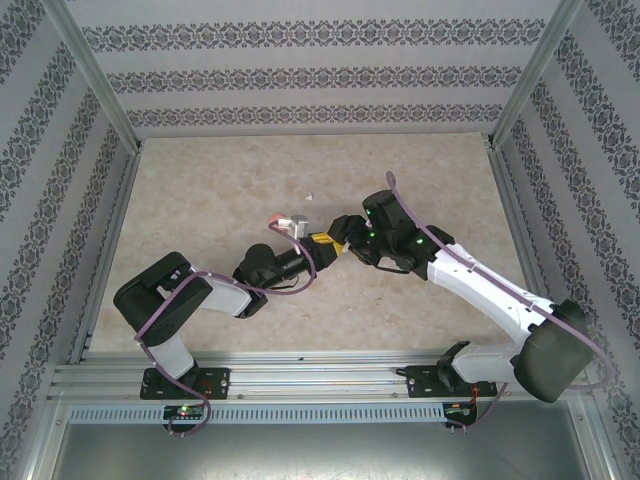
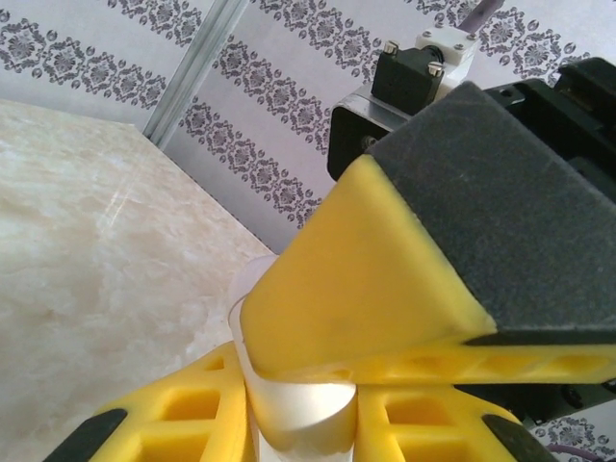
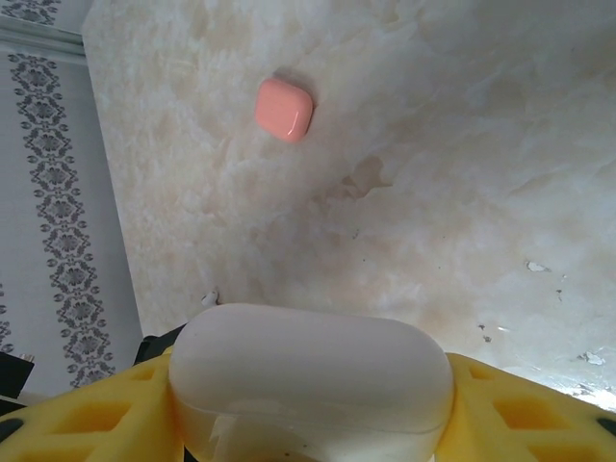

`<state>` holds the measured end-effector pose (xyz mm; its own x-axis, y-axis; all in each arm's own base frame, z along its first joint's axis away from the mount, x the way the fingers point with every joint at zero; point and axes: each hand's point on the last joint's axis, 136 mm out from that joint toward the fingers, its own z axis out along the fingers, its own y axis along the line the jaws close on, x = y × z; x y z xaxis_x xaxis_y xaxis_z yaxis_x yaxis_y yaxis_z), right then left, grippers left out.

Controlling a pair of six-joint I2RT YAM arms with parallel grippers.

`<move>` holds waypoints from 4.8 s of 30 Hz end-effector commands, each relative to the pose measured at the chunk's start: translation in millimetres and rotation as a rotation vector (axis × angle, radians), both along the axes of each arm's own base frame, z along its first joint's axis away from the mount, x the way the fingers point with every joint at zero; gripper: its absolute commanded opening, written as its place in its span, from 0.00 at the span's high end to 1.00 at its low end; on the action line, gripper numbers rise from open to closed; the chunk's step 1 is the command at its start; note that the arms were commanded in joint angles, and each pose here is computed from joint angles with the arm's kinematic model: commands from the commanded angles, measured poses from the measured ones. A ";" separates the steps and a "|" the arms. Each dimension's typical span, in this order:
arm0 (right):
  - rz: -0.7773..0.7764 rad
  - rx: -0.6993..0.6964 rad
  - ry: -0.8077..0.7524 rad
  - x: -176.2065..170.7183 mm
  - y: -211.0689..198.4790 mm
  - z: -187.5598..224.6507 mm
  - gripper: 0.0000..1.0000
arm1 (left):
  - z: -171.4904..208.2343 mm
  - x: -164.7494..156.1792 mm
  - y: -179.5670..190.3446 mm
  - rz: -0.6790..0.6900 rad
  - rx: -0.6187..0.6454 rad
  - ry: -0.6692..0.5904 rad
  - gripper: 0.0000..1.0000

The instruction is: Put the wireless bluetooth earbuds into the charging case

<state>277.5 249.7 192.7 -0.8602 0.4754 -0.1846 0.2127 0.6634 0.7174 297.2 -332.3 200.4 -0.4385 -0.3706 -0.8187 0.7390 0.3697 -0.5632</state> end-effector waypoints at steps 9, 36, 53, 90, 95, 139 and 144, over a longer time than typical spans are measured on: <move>0.038 0.050 -0.156 -5.5 -6.5 43.4 0.29 | 33.8 2.4 7.6 0.019 -0.098 -0.024 0.80; 0.230 0.477 -0.569 0.2 8.6 152.0 0.48 | 142.5 -4.9 24.4 -0.158 -0.188 0.133 0.80; 0.255 0.469 -0.614 -6.8 11.8 155.5 0.48 | 154.6 -5.8 29.0 -0.165 -0.225 0.155 0.80; 0.733 0.251 -0.917 -35.0 53.4 176.7 0.92 | 167.1 -54.4 115.5 -0.367 0.037 0.086 0.38; 0.800 0.241 -0.906 -35.1 72.2 173.6 0.92 | 171.9 -61.8 115.2 -0.398 0.039 0.075 0.38; 0.872 0.151 -0.936 -36.0 90.9 170.0 0.95 | 157.1 -54.5 116.7 -0.351 0.075 0.159 0.76; 0.873 0.137 -0.943 -36.3 91.8 170.5 0.94 | 154.7 -59.6 117.7 -0.352 0.110 0.142 0.82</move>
